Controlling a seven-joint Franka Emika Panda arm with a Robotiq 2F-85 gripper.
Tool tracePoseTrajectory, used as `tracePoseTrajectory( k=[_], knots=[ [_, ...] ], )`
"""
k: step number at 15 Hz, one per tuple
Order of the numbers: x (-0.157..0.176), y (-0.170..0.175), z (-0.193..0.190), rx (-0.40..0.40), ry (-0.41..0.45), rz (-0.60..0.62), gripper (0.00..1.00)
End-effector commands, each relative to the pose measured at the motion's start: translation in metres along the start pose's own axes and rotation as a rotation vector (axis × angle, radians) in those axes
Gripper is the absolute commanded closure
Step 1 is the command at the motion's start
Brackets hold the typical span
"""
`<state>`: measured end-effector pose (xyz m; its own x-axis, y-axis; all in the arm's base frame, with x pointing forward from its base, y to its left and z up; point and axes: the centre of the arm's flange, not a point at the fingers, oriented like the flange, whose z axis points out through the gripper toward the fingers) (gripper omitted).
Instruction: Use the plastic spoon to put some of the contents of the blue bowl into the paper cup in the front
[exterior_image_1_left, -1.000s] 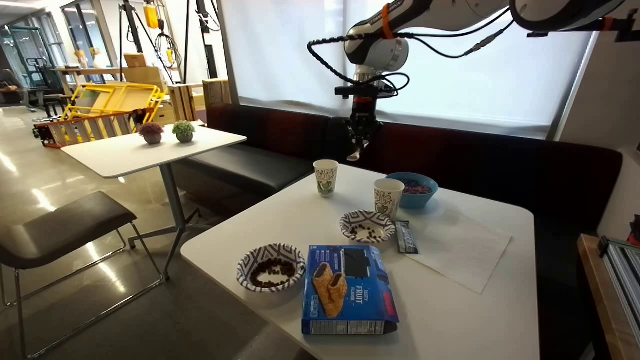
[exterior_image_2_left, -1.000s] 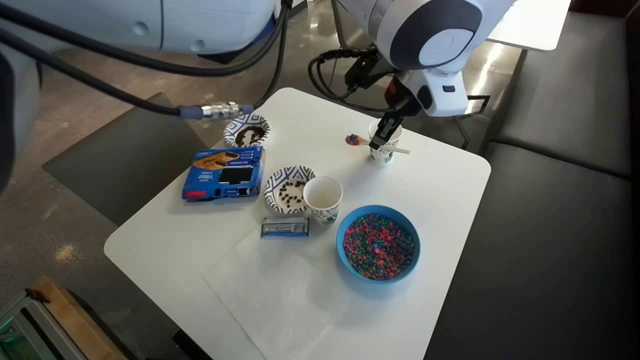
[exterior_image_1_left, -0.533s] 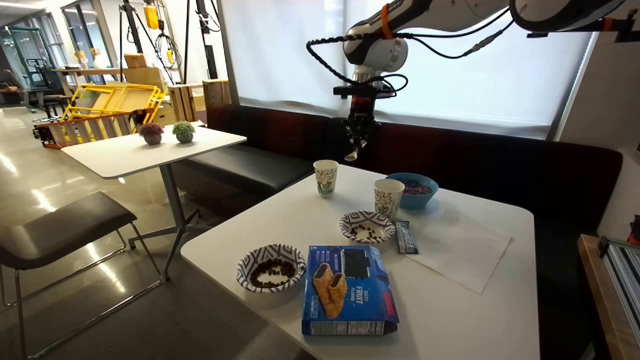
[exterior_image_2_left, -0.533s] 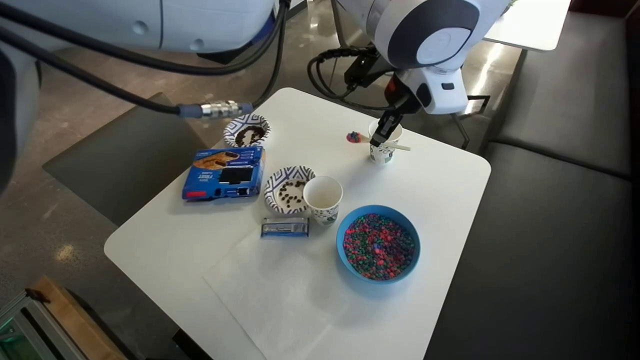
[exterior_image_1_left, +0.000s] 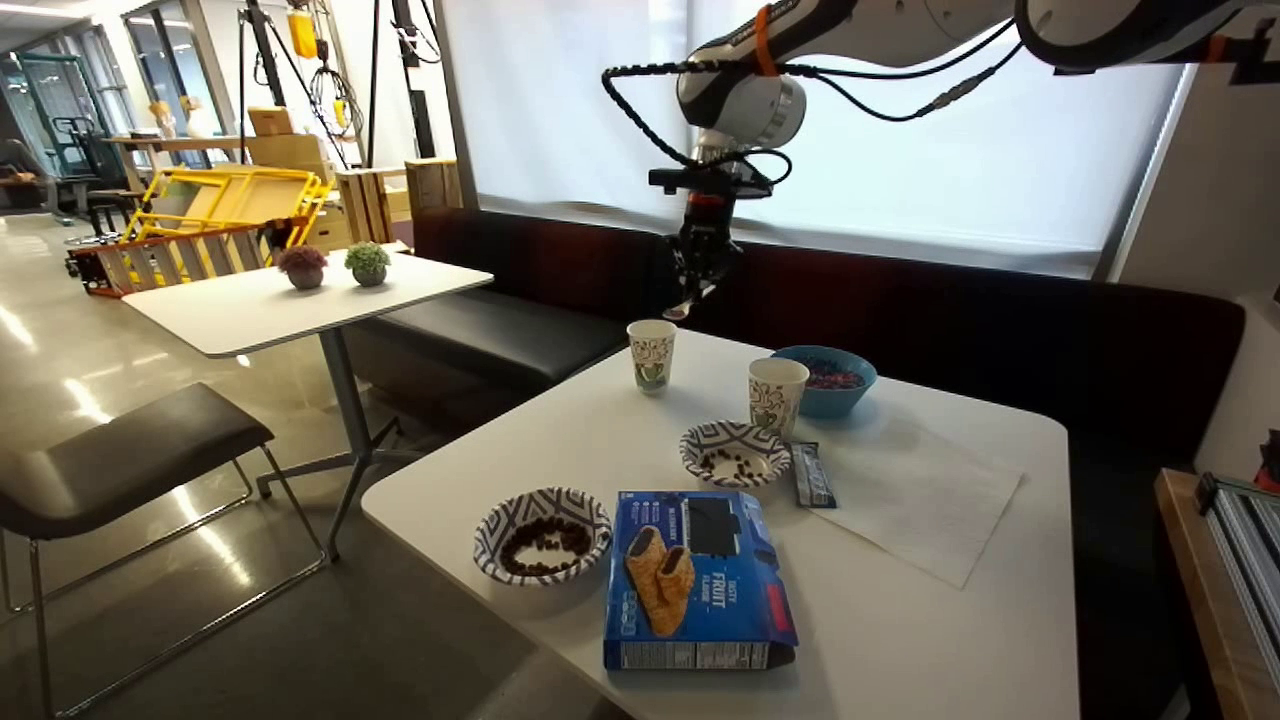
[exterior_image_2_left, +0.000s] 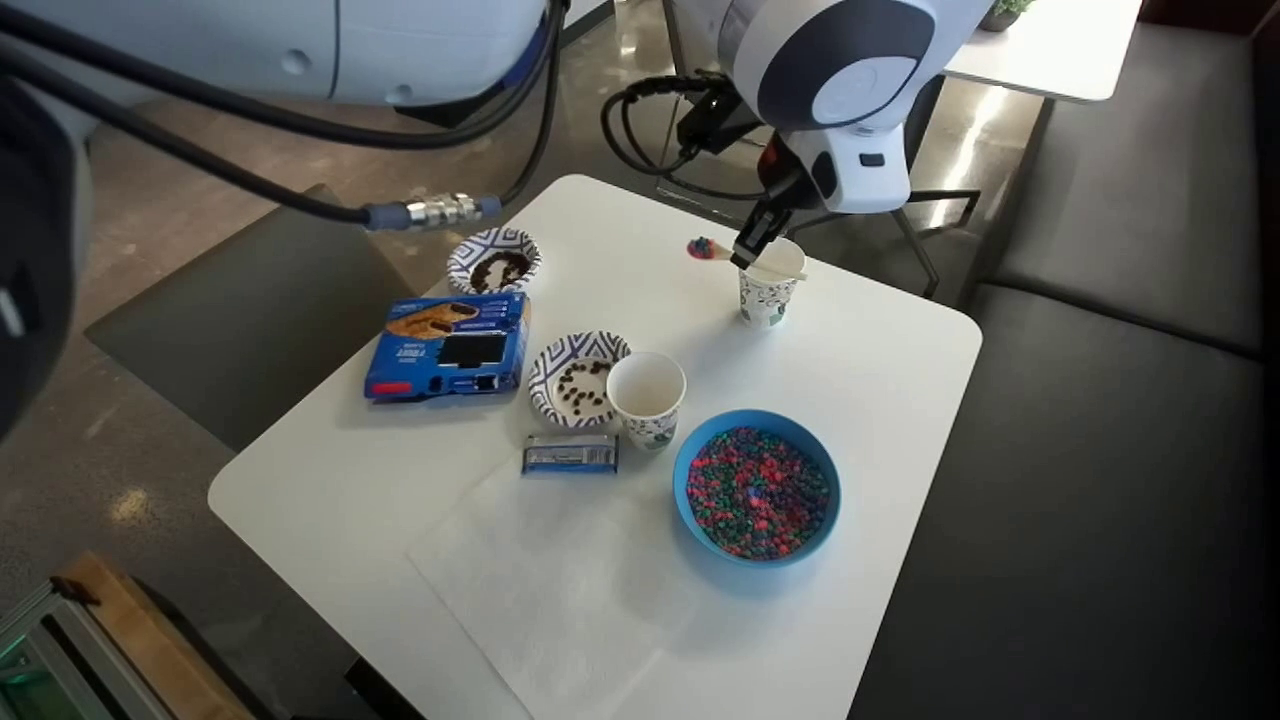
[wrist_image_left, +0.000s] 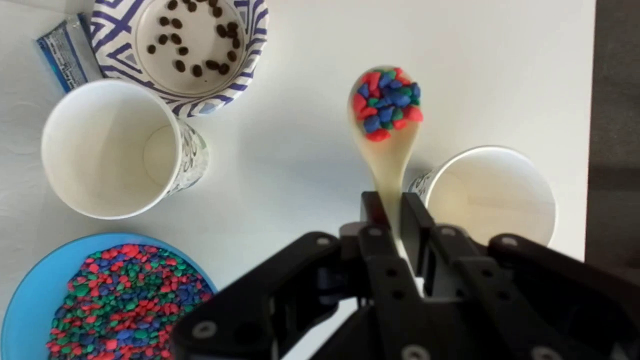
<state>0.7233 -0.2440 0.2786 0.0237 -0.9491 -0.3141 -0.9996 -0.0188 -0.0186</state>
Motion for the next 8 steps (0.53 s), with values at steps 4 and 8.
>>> tracePoseTrajectory(
  k=[4, 8],
  knots=[
    [0.017, -0.031, 0.008, 0.118, 0.009, 0.099, 0.97],
    [0.028, -0.04, 0.019, 0.19, 0.04, 0.137, 0.97]
  ],
)
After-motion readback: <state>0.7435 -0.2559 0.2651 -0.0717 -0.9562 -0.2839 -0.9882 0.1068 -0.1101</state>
